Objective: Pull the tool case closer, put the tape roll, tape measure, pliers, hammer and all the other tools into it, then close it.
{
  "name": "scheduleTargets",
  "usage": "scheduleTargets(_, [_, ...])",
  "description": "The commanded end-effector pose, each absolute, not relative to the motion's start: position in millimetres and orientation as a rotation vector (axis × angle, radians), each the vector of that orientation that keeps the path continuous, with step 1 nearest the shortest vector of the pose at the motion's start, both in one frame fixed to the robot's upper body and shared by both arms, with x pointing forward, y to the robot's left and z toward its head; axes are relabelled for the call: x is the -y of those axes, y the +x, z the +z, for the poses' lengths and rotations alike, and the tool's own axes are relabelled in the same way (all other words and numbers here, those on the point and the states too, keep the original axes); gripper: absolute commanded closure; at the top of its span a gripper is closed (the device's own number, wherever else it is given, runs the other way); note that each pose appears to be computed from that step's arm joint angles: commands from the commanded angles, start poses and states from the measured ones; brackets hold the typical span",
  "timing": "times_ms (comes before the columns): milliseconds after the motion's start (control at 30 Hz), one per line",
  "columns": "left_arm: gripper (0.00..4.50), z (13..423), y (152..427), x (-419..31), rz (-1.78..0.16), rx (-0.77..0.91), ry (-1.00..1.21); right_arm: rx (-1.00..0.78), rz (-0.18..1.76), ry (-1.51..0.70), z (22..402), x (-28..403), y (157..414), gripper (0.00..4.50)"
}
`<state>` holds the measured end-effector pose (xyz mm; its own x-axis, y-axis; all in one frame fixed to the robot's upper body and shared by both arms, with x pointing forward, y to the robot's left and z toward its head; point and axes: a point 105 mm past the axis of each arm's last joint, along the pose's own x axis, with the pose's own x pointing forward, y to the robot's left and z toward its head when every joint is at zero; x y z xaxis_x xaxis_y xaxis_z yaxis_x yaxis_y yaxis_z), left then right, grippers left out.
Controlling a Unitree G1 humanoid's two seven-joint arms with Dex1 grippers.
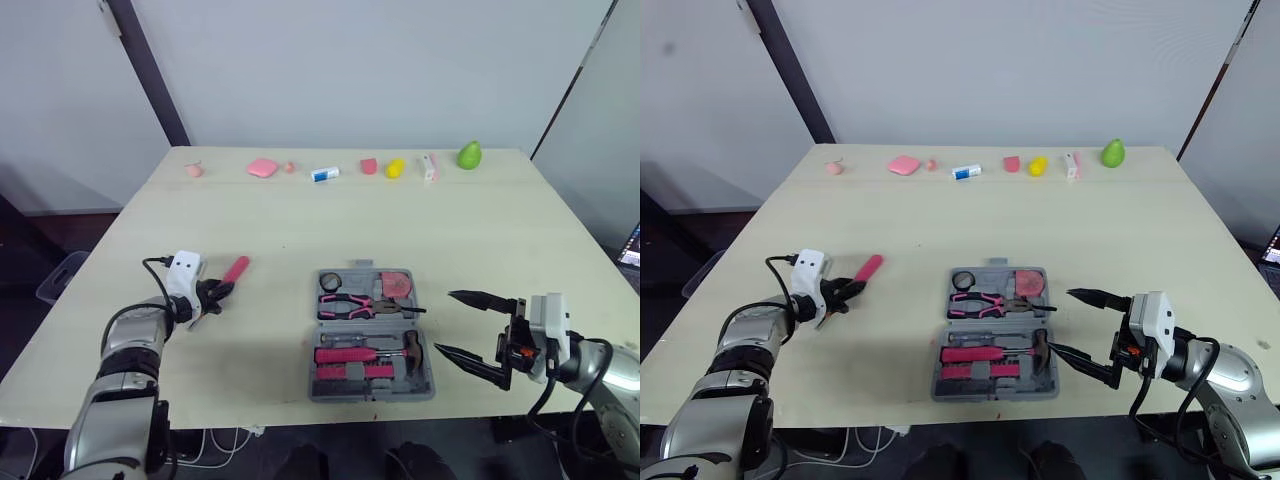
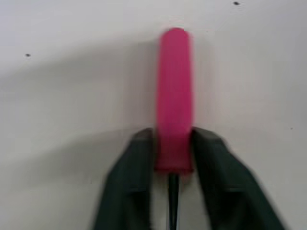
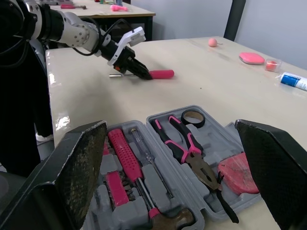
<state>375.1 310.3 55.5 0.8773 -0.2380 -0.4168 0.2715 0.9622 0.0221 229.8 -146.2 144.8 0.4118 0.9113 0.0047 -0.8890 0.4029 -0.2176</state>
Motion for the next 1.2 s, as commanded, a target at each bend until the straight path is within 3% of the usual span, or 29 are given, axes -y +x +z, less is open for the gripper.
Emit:
scheduleTargets(33, [4.05, 60.7, 371.7, -305.5, -0.281, -0.387, 0.069, 0.161, 1.142, -0.227, 153.2, 149.2, 228.2, 0.0])
scheduleTargets(167, [4.05, 69.8, 360.4, -298.6, -0.253, -0.335, 0.045, 0.16, 1.148, -0.228, 152.2, 148.9, 229.0, 0.0])
scheduleTargets(533, [4.05, 68.1, 284.9, -246.2, -0.129, -0.354, -0.017, 0.158, 1.205, -0.216, 147.9, 143.6, 233.3, 0.0])
scheduleTargets(700, [4.05, 59.3, 264.6, -232.3, -0.052, -0.369, -0.063, 0.156, 1.229, -0.21, 146.0, 141.3, 235.5, 0.0])
scheduleTargets(1200, [4.05, 40.7, 264.1, -216.1, -0.049, -0.41, -0.08, 0.147, 1.248, -0.217, 141.3, 142.7, 237.5, 0.0])
